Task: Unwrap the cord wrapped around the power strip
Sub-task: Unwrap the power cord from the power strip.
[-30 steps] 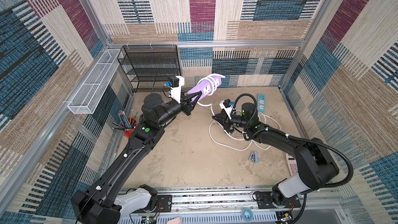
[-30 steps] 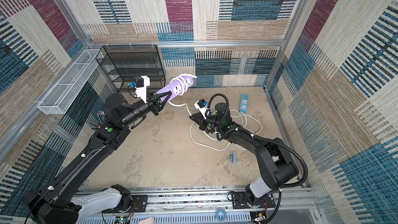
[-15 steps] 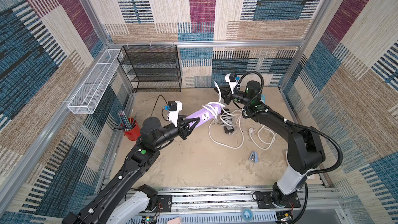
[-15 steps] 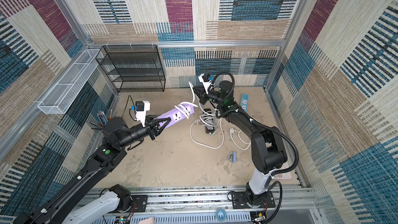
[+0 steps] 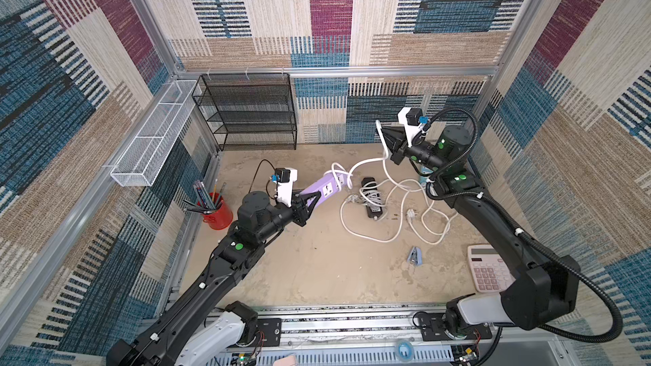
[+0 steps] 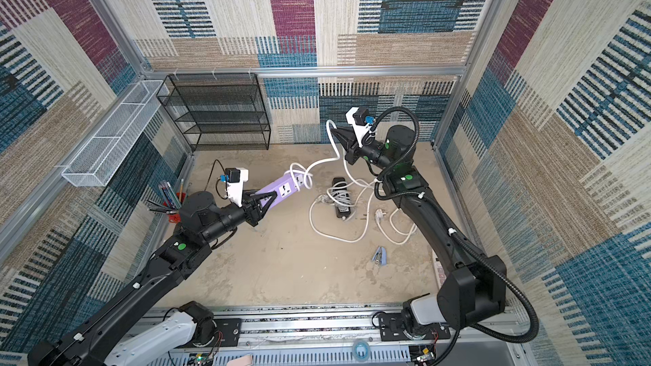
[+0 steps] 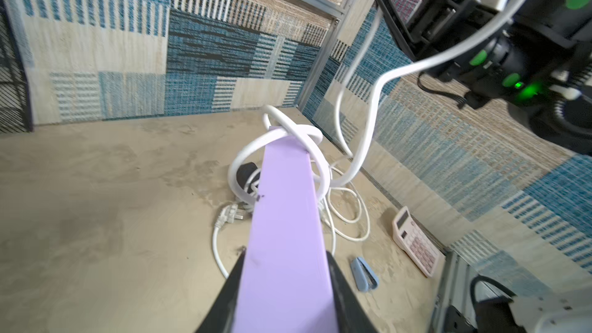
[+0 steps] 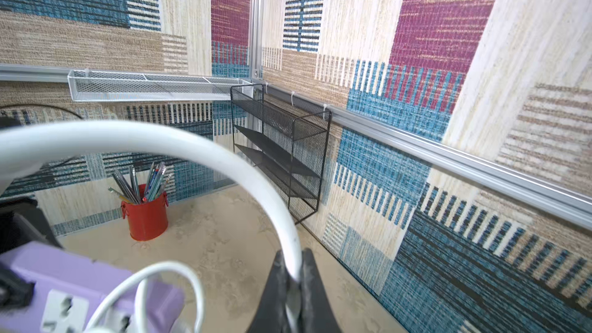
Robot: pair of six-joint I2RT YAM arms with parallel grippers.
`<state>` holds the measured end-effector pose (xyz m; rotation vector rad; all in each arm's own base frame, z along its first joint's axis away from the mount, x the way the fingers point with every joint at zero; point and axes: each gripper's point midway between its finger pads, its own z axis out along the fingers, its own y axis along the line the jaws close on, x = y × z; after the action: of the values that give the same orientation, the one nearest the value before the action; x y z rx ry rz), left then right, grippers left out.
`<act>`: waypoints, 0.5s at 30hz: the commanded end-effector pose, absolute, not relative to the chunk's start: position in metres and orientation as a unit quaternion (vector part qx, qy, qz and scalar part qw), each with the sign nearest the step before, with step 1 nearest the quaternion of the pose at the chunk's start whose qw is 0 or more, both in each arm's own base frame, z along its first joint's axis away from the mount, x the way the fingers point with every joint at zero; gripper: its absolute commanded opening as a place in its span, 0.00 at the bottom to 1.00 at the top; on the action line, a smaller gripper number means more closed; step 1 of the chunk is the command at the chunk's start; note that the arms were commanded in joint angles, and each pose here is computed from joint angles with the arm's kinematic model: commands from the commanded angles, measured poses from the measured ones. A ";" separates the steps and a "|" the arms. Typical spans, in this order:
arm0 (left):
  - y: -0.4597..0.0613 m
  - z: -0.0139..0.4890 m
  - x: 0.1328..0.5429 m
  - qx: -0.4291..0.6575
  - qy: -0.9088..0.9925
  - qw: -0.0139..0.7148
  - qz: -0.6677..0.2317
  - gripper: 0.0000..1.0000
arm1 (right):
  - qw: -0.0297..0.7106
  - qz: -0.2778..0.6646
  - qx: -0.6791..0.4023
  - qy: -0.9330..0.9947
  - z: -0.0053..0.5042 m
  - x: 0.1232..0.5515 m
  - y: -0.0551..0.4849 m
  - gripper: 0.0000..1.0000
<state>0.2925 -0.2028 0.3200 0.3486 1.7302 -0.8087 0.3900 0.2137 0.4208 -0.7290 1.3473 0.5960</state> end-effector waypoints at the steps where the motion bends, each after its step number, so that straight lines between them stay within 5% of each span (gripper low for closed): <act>1: -0.187 0.357 0.313 0.141 0.705 0.636 -0.281 0.00 | 0.660 0.241 -0.290 0.649 0.393 0.391 0.198 0.00; 15: -0.167 0.457 0.336 0.123 0.610 0.752 -0.215 0.00 | 0.499 0.267 -0.178 0.805 0.225 0.377 0.180 0.00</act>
<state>0.3384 -0.1770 0.4162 0.2816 1.4823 -0.5345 0.3742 0.1855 0.2488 -0.5184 1.8597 0.6404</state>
